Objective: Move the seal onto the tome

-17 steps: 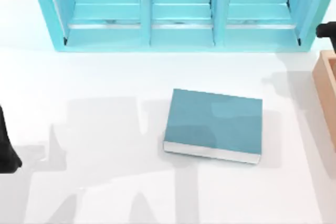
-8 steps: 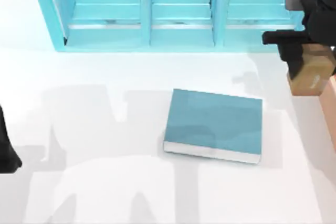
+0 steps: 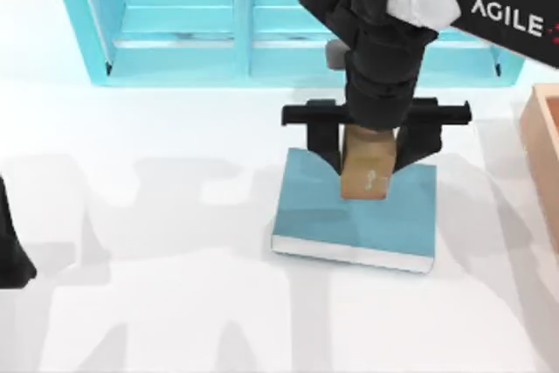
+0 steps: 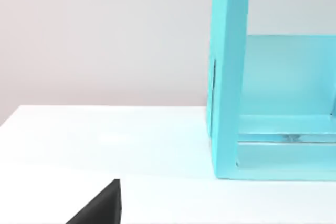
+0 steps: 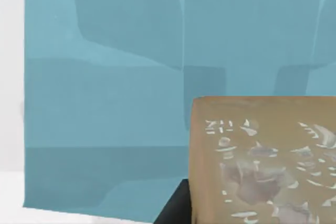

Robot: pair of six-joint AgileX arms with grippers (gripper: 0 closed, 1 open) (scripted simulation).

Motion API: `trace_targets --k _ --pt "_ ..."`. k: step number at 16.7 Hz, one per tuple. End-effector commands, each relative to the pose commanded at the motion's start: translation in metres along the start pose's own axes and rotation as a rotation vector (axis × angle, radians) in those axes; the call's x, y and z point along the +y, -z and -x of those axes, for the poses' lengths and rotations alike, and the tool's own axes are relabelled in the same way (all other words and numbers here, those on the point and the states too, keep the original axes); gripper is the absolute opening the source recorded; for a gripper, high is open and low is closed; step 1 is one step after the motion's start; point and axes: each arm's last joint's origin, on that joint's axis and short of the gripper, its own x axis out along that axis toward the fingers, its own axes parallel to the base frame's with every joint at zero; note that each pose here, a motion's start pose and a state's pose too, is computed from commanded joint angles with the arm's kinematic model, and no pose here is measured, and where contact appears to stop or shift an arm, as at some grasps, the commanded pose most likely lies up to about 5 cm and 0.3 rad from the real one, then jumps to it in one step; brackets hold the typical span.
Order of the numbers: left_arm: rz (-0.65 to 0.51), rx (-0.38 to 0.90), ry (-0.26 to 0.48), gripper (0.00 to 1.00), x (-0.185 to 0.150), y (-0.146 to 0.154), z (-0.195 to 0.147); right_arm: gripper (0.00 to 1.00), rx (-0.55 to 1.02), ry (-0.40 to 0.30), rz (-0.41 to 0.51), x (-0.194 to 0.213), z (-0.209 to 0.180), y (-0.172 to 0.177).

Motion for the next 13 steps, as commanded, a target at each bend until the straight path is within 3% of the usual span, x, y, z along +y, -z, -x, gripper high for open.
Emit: trace_targets --k 10,13 --pt "0.0 0.0 0.0 1.0 0.0 0.0 0.0 0.0 0.0 0.0 0.0 -0.0001 0.005 0.0" --pt "0.0 0.0 0.0 1.0 0.0 0.0 0.0 0.23 0.0 0.0 0.0 -0.0001 0.005 0.0"
